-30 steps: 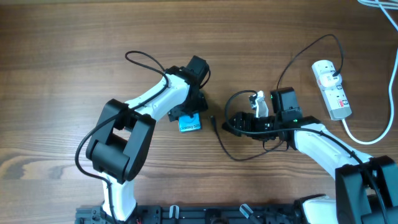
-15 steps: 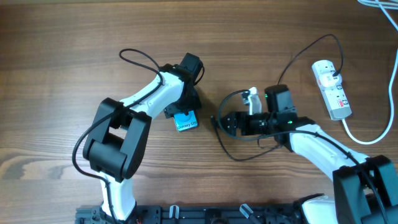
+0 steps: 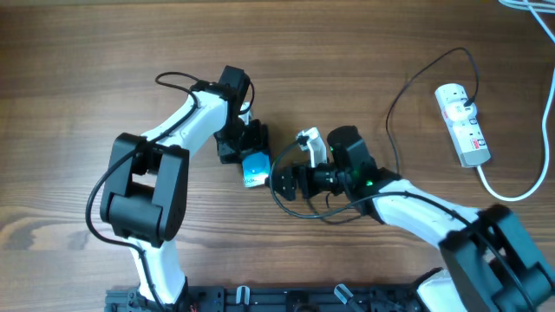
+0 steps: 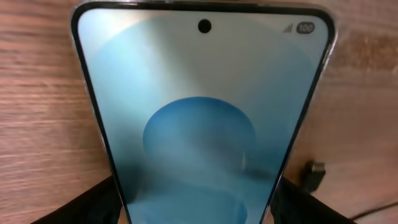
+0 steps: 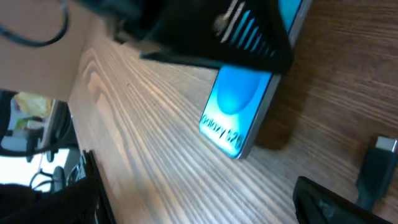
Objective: Plug charger to phone and switch on socket
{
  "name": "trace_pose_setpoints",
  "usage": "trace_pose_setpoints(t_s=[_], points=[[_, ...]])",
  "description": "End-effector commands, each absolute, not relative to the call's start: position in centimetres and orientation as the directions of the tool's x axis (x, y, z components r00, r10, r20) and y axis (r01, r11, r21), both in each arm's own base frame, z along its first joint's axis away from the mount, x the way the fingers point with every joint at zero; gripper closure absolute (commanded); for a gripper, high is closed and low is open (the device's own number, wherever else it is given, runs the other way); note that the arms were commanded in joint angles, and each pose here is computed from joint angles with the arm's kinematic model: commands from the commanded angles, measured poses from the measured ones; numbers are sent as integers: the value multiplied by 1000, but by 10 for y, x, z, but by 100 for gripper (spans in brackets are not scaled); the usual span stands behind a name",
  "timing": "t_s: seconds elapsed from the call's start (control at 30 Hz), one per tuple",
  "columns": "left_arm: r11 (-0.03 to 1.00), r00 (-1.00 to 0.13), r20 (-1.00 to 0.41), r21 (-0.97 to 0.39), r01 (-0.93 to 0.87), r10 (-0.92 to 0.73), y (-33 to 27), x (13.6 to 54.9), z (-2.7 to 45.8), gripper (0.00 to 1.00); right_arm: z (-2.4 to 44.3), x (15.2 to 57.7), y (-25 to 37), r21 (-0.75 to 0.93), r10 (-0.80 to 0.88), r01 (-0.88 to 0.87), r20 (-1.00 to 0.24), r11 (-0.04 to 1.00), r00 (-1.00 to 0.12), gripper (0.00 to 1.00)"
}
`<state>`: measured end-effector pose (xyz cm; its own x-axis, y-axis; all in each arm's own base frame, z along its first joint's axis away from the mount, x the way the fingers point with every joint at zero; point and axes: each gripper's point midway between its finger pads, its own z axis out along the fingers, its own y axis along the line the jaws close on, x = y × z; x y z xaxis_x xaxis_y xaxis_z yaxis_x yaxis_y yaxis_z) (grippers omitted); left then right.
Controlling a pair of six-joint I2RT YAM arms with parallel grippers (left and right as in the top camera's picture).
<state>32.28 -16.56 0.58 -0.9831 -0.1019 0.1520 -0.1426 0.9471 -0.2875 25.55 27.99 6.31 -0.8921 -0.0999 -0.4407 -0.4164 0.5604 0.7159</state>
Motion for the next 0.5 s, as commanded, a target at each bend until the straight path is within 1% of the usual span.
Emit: trace_pose_setpoints(t_s=[0.0,0.07,0.13,0.17,0.33,0.43,0.47], points=[[945,-968,250,-312,-95,-15,-170,296,-17,26,49,259,284,743,-72,-358,-388,565,-919,0],[945,-967,255,-314,-95,-12,-171,294,-16,26,43,259,289,776,-61,-325,-349,541,-935,1],[939,-964,267,-329,-101,-10,-174,292,-15,26,36,261,290,784,-48,-294,-322,547,-946,1],[935,-962,274,-339,-105,-9,-176,291,-14,27,32,262,291,786,-46,-282,-309,550,-950,2],[930,-958,287,-351,-109,-4,-179,288,-12,27,19,273,303,799,-30,-220,-246,559,-969,17],[932,-957,291,-349,-100,6,-183,285,-12,27,8,272,313,800,-48,-205,-216,563,-975,25],[932,-957,291,-349,-94,13,-184,284,-12,27,6,271,316,801,-55,-206,-212,562,-976,30]])
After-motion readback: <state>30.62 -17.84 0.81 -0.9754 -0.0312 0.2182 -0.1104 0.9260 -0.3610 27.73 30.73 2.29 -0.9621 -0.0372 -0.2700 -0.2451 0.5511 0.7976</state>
